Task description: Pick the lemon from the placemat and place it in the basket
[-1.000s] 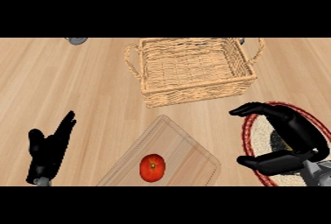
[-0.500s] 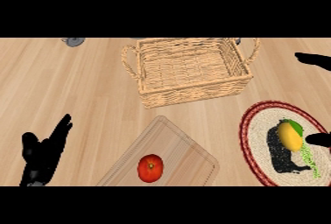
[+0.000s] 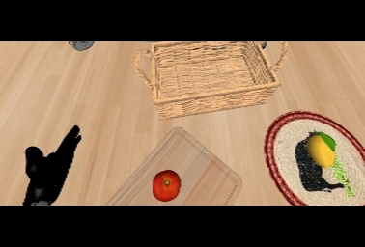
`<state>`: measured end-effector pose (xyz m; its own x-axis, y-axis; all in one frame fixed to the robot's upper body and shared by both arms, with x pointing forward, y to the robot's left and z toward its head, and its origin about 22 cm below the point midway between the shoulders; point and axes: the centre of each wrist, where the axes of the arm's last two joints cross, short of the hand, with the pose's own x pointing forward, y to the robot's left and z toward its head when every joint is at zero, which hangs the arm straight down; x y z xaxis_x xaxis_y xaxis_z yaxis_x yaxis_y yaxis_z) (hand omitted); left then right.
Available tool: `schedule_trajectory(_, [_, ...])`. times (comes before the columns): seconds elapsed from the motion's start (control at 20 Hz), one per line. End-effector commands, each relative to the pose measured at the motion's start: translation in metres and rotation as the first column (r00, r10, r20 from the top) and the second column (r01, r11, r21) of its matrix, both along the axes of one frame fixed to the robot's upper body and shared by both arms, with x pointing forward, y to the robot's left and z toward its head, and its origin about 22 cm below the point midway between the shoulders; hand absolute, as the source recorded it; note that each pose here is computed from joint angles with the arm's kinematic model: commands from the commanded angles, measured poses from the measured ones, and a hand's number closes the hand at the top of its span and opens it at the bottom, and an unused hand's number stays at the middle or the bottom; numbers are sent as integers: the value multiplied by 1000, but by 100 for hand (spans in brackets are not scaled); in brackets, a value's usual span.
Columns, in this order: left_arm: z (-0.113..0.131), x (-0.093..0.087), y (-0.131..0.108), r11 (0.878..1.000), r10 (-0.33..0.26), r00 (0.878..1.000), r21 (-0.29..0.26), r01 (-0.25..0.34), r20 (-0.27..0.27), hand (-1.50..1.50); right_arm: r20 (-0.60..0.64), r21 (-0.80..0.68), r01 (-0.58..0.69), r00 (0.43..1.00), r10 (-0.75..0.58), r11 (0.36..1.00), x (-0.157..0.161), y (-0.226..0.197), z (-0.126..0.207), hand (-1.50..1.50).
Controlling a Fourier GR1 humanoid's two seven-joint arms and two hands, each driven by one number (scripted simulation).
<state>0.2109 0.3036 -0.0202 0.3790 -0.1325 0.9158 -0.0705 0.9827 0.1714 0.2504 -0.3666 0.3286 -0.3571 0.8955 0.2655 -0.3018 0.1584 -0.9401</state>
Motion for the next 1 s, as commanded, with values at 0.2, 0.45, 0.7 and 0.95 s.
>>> schedule_trajectory(0.2, [-25,-25,7,999,8,986,-45,-16,-168,0,-174,-174,-17,985,-14,985,-8,-16,34,-150])
schedule_trajectory(0.45, [-32,-8,-23,999,-11,988,-36,5,-157,0,-187,-145,-20,982,-7,989,-6,-31,26,-150])
schedule_trajectory(0.7, [-34,-4,-19,1000,1,986,-31,-6,-169,0,-167,-108,-8,986,-10,994,-1,-28,2,-150])
schedule_trajectory(0.95, [-25,-2,-11,1000,8,984,-25,-12,-176,0,-179,-67,-13,984,1,998,5,-29,-43,-150])
